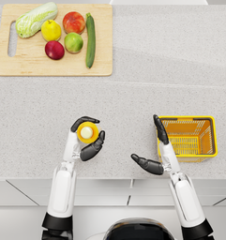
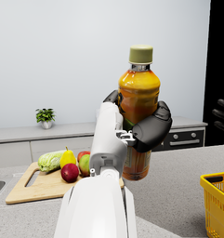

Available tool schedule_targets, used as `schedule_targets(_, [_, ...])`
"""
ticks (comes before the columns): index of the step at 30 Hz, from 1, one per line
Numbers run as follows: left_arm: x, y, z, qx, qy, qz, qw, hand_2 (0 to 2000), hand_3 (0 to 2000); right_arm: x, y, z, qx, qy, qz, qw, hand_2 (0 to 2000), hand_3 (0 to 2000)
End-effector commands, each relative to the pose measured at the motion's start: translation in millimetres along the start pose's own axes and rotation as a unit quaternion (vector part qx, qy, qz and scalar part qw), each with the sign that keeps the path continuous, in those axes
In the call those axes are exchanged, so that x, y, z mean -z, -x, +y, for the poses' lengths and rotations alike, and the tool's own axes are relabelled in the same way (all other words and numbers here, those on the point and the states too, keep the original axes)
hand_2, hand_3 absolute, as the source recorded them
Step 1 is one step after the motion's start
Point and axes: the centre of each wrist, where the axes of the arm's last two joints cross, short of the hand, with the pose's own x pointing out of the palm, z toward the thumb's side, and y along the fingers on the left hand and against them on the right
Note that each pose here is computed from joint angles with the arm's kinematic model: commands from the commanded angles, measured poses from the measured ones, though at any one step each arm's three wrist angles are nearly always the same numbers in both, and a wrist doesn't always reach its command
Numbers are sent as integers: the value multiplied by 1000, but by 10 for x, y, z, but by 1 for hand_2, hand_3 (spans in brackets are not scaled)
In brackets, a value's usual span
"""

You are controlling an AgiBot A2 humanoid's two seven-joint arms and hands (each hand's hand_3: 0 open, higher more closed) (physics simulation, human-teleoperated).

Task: Pick up the lemon tea and place it into the yellow basket

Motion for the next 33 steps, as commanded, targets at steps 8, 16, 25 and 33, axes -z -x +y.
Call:
schedule_targets(8, [-176, -1123, 173, 178, -37, -74, 981, 2000, 2000, 49, -341, -409, -35, 5, -36, 999, 0, 0])
schedule_targets(16, [-11, -1068, 90, 193, -7, -31, 981, 0, 1020, -73, -354, -458, -164, 27, -23, 986, 2000, 1307])
schedule_targets(25, [-319, -15, -275, 11, -42, 36, 998, 0, 0, -454, 402, -559, -15, 107, -6, 994, 2000, 2000])
schedule_targets(33, [-340, 585, -366, -122, -40, 62, 990, 0, 0, -273, 1233, -261, 148, 73, -7, 986, 2000, 2000])
